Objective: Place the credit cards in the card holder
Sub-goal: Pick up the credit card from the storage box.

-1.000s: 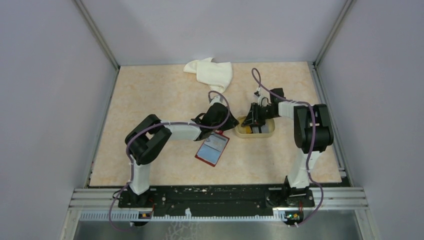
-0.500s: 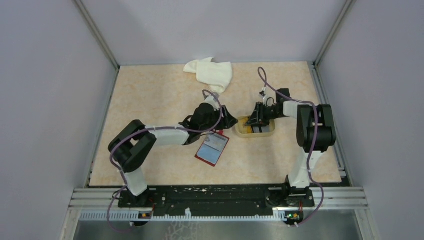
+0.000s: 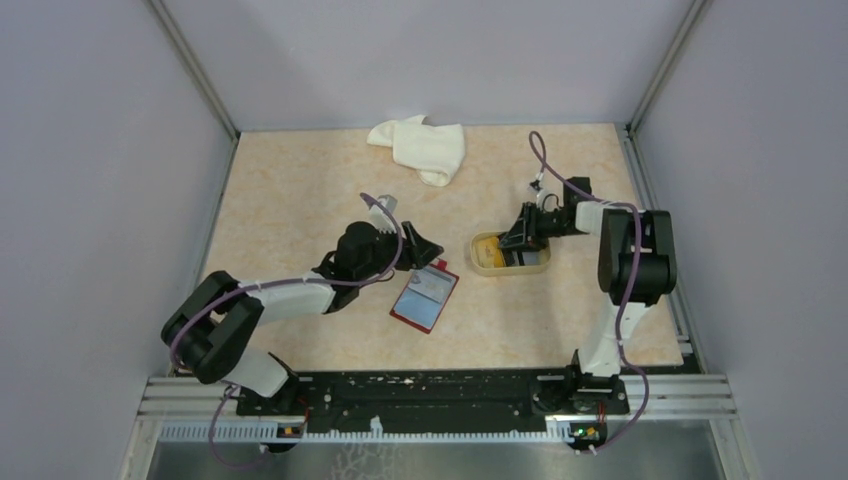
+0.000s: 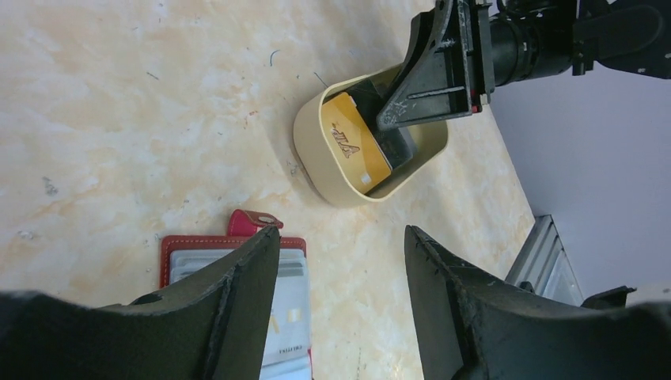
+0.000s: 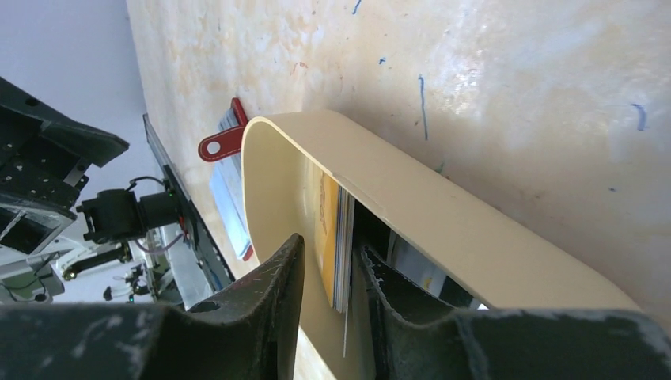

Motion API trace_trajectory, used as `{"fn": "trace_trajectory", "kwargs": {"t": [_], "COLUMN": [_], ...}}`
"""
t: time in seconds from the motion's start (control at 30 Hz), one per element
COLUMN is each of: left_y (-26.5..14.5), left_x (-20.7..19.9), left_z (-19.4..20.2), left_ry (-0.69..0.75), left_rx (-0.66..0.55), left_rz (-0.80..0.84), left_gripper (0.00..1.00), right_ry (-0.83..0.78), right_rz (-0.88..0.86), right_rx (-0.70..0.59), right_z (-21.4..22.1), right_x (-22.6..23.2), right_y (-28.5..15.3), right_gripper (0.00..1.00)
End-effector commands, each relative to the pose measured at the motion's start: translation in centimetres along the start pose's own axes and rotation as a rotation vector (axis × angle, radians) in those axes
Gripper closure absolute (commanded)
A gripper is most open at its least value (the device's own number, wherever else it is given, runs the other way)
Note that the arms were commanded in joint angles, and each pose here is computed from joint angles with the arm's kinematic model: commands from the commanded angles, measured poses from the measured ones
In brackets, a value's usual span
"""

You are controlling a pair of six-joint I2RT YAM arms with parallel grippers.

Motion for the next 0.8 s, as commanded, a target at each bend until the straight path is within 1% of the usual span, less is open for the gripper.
{"fn": "trace_trajectory", "kwargs": {"t": [0.0, 0.03, 0.2, 0.3, 0.37, 0.43, 0.47, 0.57, 0.6, 0.77], "left_y": [-2.1, -2.6, -4.4, -5.5, -6.3, -7.0, -7.4, -8.2, -8.5, -9.6], "left_x": [-1.2, -1.3, -1.0, -0.9, -0.8, -0.8, -0.8, -0.8, -1.1, -2.2], "left_z": [-1.1, -1.1, -0.3, 0.0, 0.3, 0.5, 0.4, 0.6, 0.7, 1.5], "left_ry": [0.050, 0.056, 0.058, 0.052, 0.043, 0.034, 0.031, 0.021, 0.024, 0.009], "left_rx": [-0.057, -0.065, -0.063, -0.069, -0.075, -0.091, -0.106, -0.119, -0.113, -0.052], "left_rz": [0.083, 0.088, 0.084, 0.091, 0.090, 0.095, 0.102, 0.141, 0.173, 0.324], "left_gripper": [0.35, 0.35, 0.35, 0.35, 0.34, 0.30, 0.25, 0.03, 0.01, 0.01], "right_ry": [-0.078, -0.075, -0.073, -0.077, -0.090, -0.113, -0.130, -0.201, -0.231, -0.379], "right_rz": [-0.036, -0.034, -0.016, 0.014, 0.042, 0.068, 0.078, 0.128, 0.143, 0.179], "right_rx": [-0.060, -0.061, -0.067, -0.084, -0.106, -0.132, -0.144, -0.180, -0.191, -0.237], "right_z": [-1.9, -1.9, -2.1, -2.3, -2.6, -2.9, -3.1, -3.5, -3.6, -4.0], "right_x": [1.2, 1.1, 0.9, 0.8, 0.7, 0.9, 1.1, 2.0, 2.3, 4.4], "right_y": [-1.5, -1.6, -1.7, -2.2, -2.8, -3.6, -4.0, -5.2, -5.6, -7.6], "right_gripper": [0.74, 0.75, 0.86, 1.00, 1.00, 1.00, 1.00, 1.00, 1.00, 1.00]}}
Point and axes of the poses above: each gripper's point midway between its finger pads, its own y axis out along the fingers, its own x axis along the line the jaws close on, z = x × y, the point moved 6 cm from there along -y, back along the fingers, and after that the axes turned 2 degrees about y, right-handed, at the moved point
